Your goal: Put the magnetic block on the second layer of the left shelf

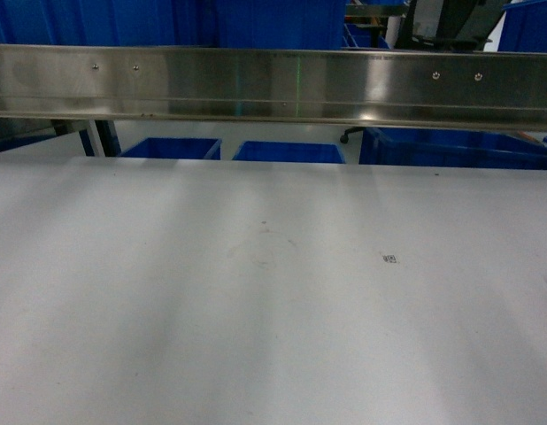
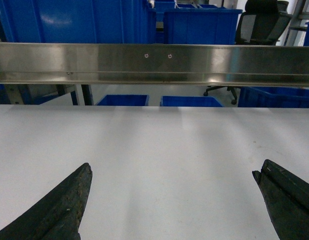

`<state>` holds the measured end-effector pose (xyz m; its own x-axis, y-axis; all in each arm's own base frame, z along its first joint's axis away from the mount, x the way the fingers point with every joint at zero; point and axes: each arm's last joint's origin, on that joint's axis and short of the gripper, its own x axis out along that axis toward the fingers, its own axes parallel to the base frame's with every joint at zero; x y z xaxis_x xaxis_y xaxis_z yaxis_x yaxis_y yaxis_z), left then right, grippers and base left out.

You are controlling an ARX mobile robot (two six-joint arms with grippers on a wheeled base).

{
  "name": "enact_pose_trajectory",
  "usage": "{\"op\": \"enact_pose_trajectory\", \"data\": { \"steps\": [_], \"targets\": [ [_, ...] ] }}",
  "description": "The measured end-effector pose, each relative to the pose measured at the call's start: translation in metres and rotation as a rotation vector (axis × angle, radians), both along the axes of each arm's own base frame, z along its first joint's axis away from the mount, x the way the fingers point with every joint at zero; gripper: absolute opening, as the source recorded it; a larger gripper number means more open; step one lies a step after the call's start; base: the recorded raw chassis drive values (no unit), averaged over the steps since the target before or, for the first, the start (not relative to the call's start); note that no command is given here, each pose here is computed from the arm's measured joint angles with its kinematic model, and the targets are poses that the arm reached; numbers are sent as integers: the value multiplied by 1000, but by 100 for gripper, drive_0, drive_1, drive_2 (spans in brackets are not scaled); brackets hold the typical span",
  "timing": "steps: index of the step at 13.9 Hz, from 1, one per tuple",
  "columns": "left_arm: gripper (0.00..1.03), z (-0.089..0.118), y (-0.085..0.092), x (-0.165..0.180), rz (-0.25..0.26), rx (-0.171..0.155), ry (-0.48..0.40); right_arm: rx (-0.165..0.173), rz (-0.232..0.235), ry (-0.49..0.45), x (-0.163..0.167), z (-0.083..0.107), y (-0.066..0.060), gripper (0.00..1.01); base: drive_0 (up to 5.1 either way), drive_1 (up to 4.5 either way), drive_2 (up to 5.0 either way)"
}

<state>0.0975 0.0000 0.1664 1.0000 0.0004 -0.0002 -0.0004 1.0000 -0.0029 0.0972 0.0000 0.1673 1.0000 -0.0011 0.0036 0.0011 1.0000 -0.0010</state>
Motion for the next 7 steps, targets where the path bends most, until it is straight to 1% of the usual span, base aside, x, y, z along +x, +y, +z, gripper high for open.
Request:
{"op": "enact_pose_trajectory", "data": {
  "steps": [7],
  "targets": [
    [98,0,0,0,0,0,0,0,0,0,0,0,0,98,0,0,0]
  ]
}}
